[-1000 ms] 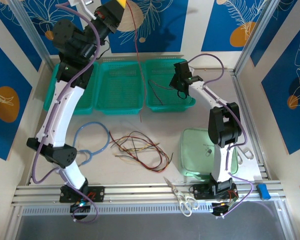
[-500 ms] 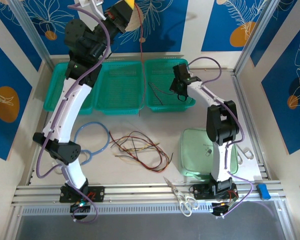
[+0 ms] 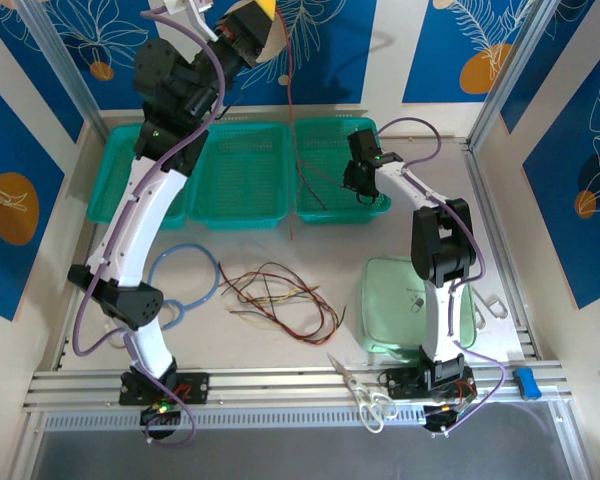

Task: Untangle the cables

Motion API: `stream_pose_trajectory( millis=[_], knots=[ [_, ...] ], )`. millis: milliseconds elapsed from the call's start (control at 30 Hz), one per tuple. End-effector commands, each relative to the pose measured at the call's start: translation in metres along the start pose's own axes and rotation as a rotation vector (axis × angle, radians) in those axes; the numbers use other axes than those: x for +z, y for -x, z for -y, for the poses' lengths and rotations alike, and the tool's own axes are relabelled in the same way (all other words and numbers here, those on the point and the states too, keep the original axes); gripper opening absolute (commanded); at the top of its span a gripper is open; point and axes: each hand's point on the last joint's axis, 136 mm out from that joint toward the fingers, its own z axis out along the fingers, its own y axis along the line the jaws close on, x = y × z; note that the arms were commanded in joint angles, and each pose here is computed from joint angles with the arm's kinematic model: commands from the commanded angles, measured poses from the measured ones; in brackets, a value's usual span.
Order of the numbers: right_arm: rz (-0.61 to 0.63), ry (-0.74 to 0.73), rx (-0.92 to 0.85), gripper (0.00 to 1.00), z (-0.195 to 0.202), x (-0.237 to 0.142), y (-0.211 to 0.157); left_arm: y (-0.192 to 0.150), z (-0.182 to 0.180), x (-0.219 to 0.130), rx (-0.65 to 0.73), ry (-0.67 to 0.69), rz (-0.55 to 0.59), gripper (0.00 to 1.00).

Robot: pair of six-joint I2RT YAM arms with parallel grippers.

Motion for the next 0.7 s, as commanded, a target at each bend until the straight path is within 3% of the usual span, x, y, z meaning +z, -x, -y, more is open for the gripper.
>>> stream_pose_trajectory(
  millis=[0, 233, 400, 667],
  knots=[
    [-0.001, 0.048, -0.005, 0.42, -0.008, -0.017, 0.008, 0.014, 0.016, 0.0, 0.041, -0.038, 0.052, 0.0],
    [0.094, 0.121, 0.017, 0.54, -0.017, -0.065, 0.035, 0.021, 0.021, 0.003, 0.034, -0.064, 0.084, 0.0],
    [0.177, 0.192, 0.023, 0.57, -0.023, -0.111, 0.051, 0.026, 0.02, 0.008, 0.039, -0.069, 0.114, 0.0],
    [0.211, 0.269, 0.055, 0.59, -0.002, -0.159, 0.031, 0.033, 0.006, 0.019, 0.041, -0.069, 0.218, 0.0]
  ],
)
